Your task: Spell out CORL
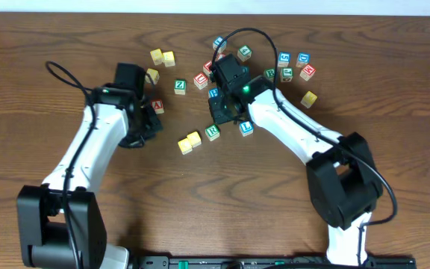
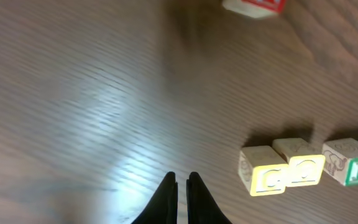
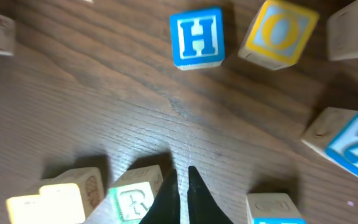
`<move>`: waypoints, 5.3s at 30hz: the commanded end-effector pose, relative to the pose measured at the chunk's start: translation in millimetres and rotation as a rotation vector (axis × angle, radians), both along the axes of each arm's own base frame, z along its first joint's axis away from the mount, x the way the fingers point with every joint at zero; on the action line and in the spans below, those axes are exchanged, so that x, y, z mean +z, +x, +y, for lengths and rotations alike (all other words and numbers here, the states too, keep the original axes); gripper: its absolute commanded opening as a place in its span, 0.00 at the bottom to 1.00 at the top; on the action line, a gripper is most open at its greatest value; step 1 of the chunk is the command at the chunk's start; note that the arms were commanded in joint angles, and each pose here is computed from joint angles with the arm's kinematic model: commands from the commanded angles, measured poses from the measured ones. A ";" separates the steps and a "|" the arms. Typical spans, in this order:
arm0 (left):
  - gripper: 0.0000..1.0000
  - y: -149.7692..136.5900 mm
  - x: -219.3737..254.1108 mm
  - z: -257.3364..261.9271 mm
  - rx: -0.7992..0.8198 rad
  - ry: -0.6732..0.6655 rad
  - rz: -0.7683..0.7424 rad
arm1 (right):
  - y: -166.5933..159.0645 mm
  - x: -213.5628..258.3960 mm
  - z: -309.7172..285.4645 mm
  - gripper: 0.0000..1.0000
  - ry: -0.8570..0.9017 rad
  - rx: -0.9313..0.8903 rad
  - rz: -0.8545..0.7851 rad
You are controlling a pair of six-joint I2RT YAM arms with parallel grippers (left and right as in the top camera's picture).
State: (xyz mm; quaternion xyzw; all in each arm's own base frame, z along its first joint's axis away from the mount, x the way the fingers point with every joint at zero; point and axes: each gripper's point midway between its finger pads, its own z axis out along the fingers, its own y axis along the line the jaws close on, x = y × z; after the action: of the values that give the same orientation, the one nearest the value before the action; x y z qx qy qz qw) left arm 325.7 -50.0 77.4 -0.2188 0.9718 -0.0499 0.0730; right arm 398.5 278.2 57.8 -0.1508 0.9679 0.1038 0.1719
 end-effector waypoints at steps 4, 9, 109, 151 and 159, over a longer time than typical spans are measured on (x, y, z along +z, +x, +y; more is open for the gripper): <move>0.08 -13.5 -19.8 -23.3 0.027 -0.042 0.024 | -5.5 -28.5 5.6 0.01 -0.011 0.016 0.050; 0.08 -16.7 -31.1 -26.1 0.036 -0.043 0.029 | -7.0 -36.1 5.1 0.01 -0.019 0.016 0.065; 0.08 12.4 -74.9 -134.2 -0.321 -0.117 -0.131 | -23.3 -3.2 -101.8 0.01 -0.120 -0.322 0.221; 0.08 23.8 -84.5 -119.3 -0.363 -0.065 -0.153 | -36.3 -40.2 -66.1 0.01 -0.081 -0.240 0.253; 0.08 30.5 -75.0 -119.2 -0.433 -0.046 -0.165 | -32.7 -35.0 -69.3 0.03 -0.072 -0.250 0.242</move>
State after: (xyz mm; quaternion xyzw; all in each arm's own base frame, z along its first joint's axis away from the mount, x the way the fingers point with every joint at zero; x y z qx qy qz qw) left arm 352.0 -171.2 0.2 -0.0339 0.9836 -0.1161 0.1339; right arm 367.3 209.6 23.2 -0.0302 0.9956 0.0617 0.0631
